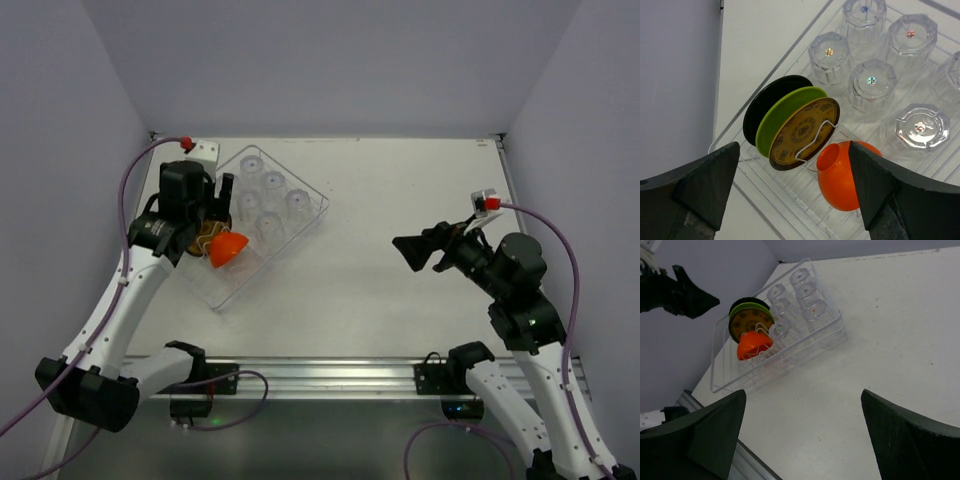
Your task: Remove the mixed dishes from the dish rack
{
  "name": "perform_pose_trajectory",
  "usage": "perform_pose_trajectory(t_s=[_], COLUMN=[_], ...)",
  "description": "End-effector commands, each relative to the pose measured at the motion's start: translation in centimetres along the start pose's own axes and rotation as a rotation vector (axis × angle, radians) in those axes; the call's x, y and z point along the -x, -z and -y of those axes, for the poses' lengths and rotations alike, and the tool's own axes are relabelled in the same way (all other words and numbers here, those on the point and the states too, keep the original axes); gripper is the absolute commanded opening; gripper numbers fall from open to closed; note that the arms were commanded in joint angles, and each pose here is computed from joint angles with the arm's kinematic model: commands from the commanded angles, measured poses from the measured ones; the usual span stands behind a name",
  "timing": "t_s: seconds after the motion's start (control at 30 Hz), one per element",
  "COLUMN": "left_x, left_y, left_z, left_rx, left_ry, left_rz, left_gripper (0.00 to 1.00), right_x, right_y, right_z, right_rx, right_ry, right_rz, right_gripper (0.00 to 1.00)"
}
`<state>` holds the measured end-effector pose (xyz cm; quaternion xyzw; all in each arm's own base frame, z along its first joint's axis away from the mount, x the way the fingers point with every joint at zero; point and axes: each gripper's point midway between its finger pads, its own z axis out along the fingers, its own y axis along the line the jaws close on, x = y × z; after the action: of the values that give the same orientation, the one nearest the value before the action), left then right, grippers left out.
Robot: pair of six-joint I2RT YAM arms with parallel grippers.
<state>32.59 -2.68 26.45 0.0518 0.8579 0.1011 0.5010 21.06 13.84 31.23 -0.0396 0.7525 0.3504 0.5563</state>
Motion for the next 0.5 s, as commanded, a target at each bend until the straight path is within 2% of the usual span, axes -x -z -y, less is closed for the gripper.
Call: perform_pose_trajectory(t_s=[0.0,0.07,0.1,0.2,0.27,0.37,0.47], left_x=[0.7,0.6,-0.6,-2.7,-3.7,-4.4,-4.7], left_y=[-0.4,-0.8,-1.5,-2.7,-3.4,-4.4,-5.1], left_z=[-0.1,-0.7,-0.5,-1.0,-1.3,-1.2,-3.4], left_rx=[-0.016,0.009,0.012,0.052,0.064,0.042,0.107], left_ry=[-0.134,-0.174,-0.206,-0.266,-0.282,-0.272,-0.228], left_rz=[-0.044,-0.083,-0.149,-0.259,-0.292,-0.309,-0.301], left_gripper=[0.88,0.74,0.7,0.67,0.67,0.64,0.56], right_x=[-0.6,-1.0,-1.0,-1.3,-1.4,-1.7,-1.8], right_y=[-0.4,-0.5,-0.5,-0.4,-0.3,-0.1,0.2], right_z=[-2.2,-2.1,-2.0,-2.1,-2.5,-3.0,-3.0], right_rx=[0.156,0.162,0.161,0.167,0.184,0.208,0.208], right_ry=[0.052,0.06,0.063,0.068,0.077,0.08,0.083], right_rz=[-0.03,-0.039,-0.038,-0.039,-0.042,-0.056,-0.055], right_gripper=[0.99,0.99,0.99,0.99,0.99,0.99,0.99])
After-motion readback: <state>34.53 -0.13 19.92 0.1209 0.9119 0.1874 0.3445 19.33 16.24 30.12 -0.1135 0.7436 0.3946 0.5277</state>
